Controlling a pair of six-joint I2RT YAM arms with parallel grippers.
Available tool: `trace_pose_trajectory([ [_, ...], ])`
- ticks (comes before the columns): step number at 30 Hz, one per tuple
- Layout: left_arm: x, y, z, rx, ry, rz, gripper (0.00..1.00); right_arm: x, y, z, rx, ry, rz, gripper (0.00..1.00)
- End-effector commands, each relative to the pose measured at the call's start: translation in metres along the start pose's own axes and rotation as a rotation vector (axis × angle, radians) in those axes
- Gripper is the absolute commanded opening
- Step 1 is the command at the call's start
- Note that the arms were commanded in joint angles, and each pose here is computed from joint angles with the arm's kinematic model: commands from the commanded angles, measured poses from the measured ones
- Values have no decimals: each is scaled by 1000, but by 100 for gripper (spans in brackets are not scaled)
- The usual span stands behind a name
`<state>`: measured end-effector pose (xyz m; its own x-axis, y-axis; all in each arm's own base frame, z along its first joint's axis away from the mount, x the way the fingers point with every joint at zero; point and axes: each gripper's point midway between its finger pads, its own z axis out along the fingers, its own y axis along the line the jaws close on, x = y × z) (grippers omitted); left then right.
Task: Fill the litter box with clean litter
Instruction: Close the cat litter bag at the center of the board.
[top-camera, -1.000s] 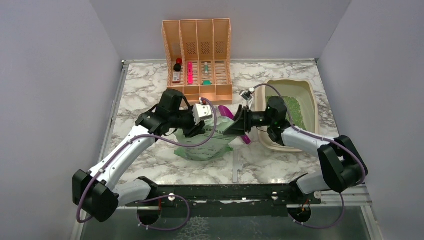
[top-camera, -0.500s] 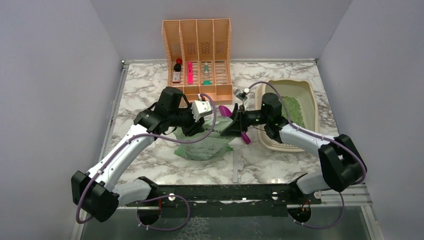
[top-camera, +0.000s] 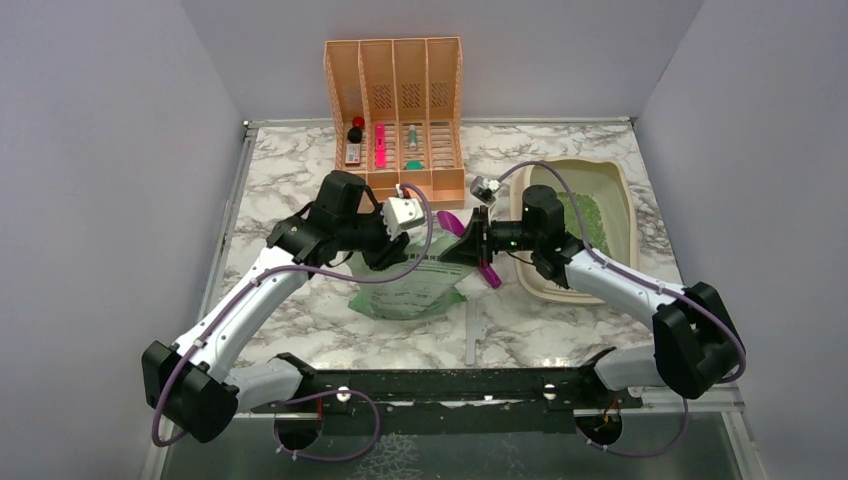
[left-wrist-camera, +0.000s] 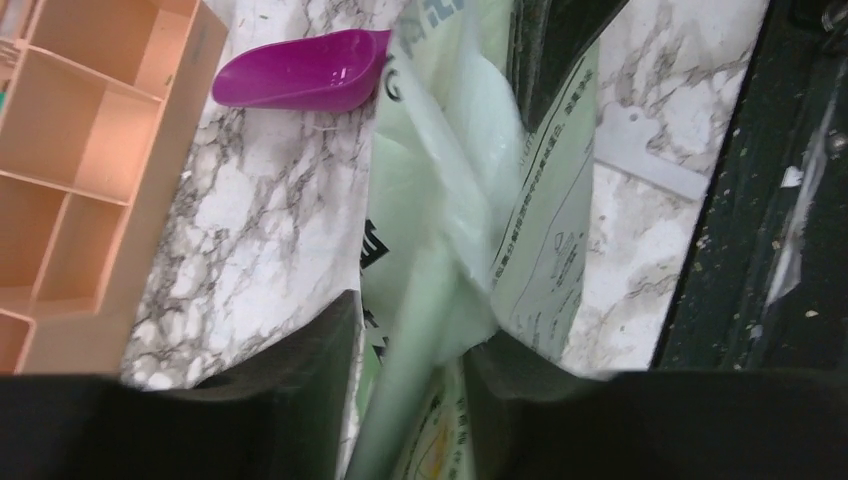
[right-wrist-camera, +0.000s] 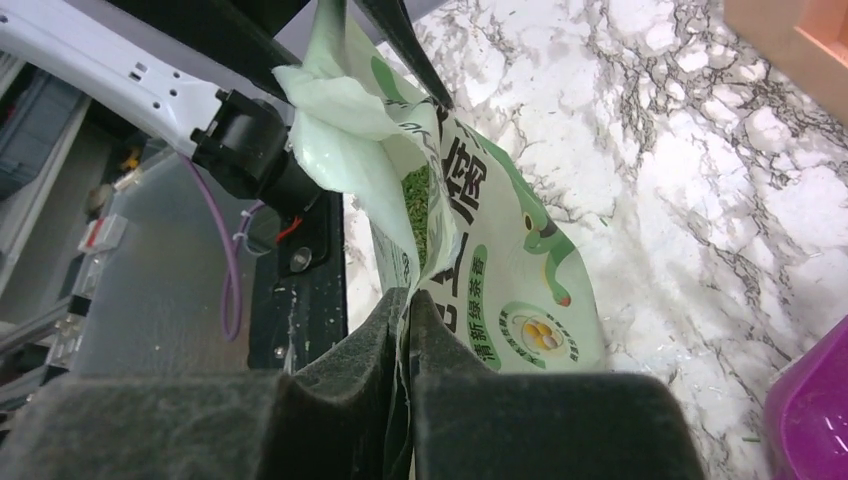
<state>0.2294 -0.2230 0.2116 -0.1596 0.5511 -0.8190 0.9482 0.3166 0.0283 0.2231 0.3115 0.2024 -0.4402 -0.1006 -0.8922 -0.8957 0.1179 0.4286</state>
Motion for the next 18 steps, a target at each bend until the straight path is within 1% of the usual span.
trace_pose_trajectory([
  [1,-10,13,-15,-95,3,11,62,-24,13,7,-67,-58,86,6],
  [3,-17,21,-23,-157,-19,34,83,-26,14,9,-67,-65,190,4],
  [5,-26,24,-32,-207,-75,82,97,-24,16,10,-79,-61,290,3],
  [6,-31,23,-36,-224,-113,120,99,-23,16,11,-77,-60,332,2],
  [10,-48,9,-54,-262,-292,269,99,-16,7,14,-30,-58,476,1],
  [11,-48,4,-55,-256,-317,295,99,-14,4,15,-20,-58,504,1],
  [13,-45,-8,-54,-209,-338,312,99,-13,0,17,-4,-62,555,1],
  [16,-32,-29,-47,-92,-314,337,99,-15,2,18,-24,-52,567,1],
  [18,-29,-32,-47,-82,-313,339,99,-16,3,18,-29,-47,567,1],
])
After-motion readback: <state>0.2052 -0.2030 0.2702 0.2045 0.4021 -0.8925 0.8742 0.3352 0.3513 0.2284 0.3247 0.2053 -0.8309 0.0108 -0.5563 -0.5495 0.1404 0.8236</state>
